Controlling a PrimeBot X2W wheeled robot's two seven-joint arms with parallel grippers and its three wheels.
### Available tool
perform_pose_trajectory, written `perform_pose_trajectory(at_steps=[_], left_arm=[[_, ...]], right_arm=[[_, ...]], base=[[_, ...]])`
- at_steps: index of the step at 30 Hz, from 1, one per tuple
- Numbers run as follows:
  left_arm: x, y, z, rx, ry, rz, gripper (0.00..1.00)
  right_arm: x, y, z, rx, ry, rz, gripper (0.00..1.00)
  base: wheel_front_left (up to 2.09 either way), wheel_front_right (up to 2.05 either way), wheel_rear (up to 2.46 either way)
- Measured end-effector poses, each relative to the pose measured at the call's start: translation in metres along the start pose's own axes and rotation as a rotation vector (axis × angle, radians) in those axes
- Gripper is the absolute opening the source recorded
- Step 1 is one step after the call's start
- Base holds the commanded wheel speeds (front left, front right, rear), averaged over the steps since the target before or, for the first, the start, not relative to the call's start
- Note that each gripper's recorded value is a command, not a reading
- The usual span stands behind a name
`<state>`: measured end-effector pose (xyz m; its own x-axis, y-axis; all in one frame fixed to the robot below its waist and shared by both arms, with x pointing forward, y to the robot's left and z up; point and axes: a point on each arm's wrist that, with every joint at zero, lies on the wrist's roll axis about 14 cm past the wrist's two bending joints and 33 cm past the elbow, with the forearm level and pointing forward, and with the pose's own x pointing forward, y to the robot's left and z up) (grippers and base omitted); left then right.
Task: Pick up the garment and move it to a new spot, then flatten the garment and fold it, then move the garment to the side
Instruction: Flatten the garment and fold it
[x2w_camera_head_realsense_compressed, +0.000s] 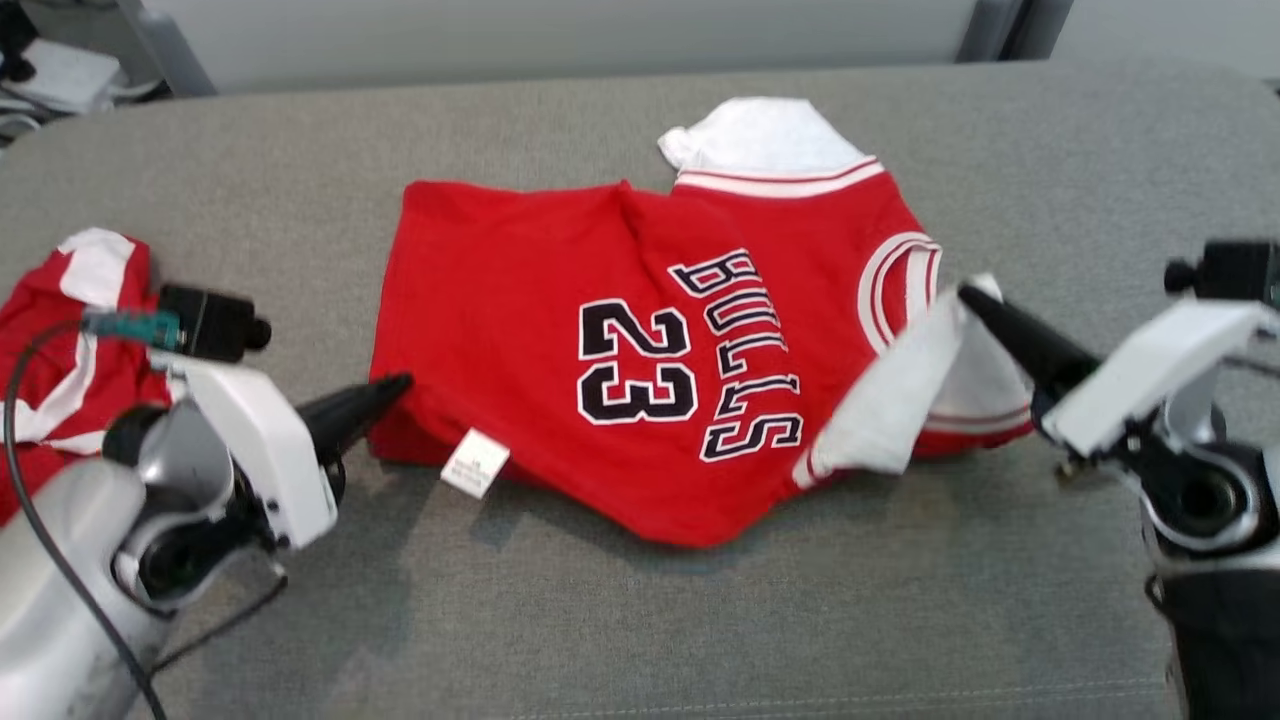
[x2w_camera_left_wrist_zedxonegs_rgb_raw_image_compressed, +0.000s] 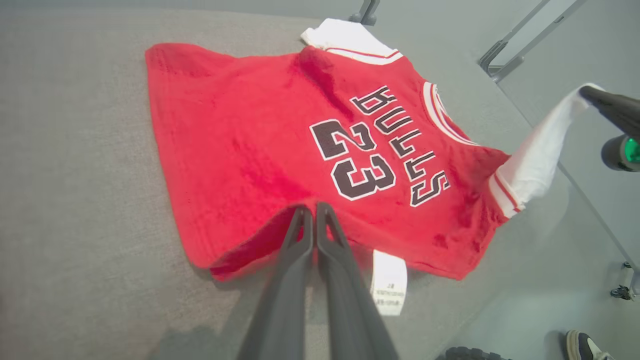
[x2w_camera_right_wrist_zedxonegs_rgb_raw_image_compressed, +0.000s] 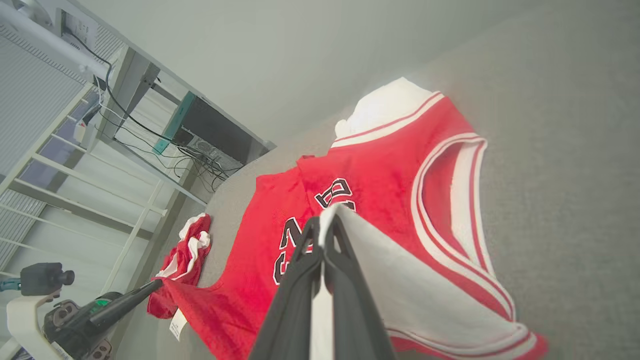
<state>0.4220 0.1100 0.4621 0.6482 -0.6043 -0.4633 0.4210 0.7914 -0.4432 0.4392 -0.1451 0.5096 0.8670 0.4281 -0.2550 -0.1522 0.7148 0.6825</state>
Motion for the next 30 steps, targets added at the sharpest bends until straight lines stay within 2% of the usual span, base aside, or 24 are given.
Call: perform_pose_trajectory(at_steps=[3,5,7,8,9,10,11,13,14,17,20,24,27,30], left_arm=[[0.033,0.022,0.02,-0.019,0.135,0.008,0.0],[0.048,0.041,0.01,-0.069,0.26,0.042,0.0],[0.065,0.061,0.022,-0.049,0.278,0.092,0.0],[0.078,0.069,0.06,0.017,0.136,0.119,0.0],[0.087,0.07,0.117,0.081,-0.083,0.127,0.0],[0.087,0.059,0.186,0.153,-0.343,0.107,0.0],[0.077,0.041,0.251,0.178,-0.595,0.066,0.0],[0.059,0.016,0.318,0.247,-0.818,0.027,0.0],[0.054,0.014,0.331,0.262,-0.869,0.028,0.0],[0.062,0.038,0.316,0.253,-0.82,0.104,0.0],[0.067,0.049,0.308,0.249,-0.785,0.121,0.0],[0.094,0.07,0.286,0.222,-0.734,0.121,0.0],[0.128,0.095,0.236,0.173,-0.629,0.123,0.0],[0.161,0.109,0.162,0.119,-0.49,0.109,0.0]], right_arm=[[0.06,0.009,0.032,-0.051,0.023,0.003,0.0],[0.087,-0.005,0.044,-0.053,0.043,-0.046,0.0],[0.112,-0.024,0.062,-0.065,0.027,-0.114,0.0],[0.124,-0.031,0.083,-0.092,-0.028,-0.147,0.0],[0.134,-0.031,0.115,-0.117,-0.14,-0.161,0.0],[0.14,-0.024,0.156,-0.119,-0.289,-0.152,0.0],[0.139,-0.012,0.203,-0.116,-0.463,-0.129,0.0],[0.131,0.017,0.271,-0.097,-0.7,-0.066,0.0],[0.13,0.029,0.289,-0.121,-0.743,-0.052,0.0],[0.143,0.036,0.283,-0.115,-0.681,-0.057,0.0],[0.148,0.03,0.268,-0.086,-0.613,-0.073,0.0],[0.156,0.006,0.258,-0.037,-0.556,-0.083,0.0],[0.173,-0.012,0.23,0.013,-0.467,-0.07,0.0],[0.177,-0.041,0.186,0.037,-0.372,-0.091,0.0]], base=[[0.0,0.0,0.0],[0.0,0.0,0.0],[0.0,0.0,0.0],[0.0,0.0,0.0],[0.0,0.0,0.0],[0.0,0.0,0.0],[0.0,0.0,0.0],[0.0,0.0,0.0],[0.0,0.0,0.0],[0.0,0.0,0.0],[0.0,0.0,0.0],[0.0,0.0,0.0],[0.0,0.0,0.0],[0.0,0.0,0.0]])
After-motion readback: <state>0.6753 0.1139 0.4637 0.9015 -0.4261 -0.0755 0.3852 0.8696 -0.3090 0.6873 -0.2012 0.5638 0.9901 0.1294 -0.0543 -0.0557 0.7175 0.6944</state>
